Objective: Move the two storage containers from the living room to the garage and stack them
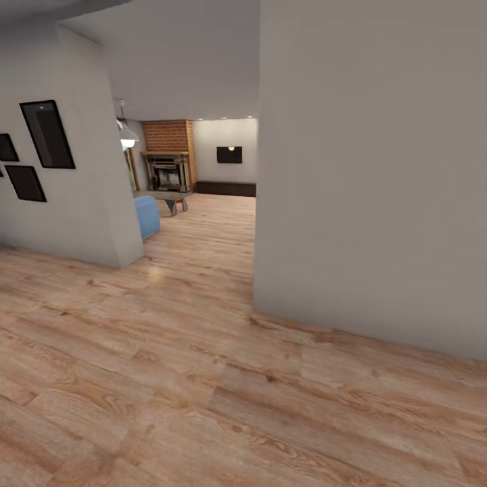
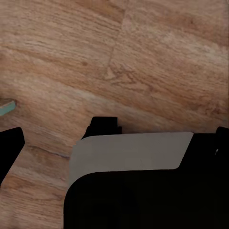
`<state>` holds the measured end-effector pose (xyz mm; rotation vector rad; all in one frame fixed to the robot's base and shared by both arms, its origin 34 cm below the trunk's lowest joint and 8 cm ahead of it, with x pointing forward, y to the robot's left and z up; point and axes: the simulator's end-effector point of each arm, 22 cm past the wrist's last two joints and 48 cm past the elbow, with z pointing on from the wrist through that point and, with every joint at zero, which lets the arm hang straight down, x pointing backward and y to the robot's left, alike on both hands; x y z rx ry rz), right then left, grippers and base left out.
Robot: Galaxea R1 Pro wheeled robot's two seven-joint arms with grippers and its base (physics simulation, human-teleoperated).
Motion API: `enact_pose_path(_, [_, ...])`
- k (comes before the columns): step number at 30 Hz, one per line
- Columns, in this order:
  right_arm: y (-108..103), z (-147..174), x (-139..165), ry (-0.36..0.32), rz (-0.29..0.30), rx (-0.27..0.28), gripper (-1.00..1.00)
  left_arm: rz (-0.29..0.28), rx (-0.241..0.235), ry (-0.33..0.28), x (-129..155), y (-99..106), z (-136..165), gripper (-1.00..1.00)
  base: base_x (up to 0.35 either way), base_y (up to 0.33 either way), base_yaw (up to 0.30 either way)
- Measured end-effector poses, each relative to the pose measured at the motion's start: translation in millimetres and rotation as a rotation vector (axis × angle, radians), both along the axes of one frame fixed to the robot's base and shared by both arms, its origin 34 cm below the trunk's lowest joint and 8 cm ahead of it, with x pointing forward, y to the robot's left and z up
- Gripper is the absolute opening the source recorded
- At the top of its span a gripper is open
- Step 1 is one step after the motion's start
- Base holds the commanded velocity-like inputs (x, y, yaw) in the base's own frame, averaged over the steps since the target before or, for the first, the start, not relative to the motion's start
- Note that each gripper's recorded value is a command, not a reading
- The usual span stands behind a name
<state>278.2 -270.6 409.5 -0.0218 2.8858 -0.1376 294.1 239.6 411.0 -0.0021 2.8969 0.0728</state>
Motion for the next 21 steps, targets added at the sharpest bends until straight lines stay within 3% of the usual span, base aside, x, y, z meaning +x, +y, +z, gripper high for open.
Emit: enact_pose_path(21, [0.7,-0.8,-2.0,0.005,0.001,0.001,1.0,-0.001,0.0,0.005,-1.9,0.0,-0.8,1.0,0.322,0.0,0.265])
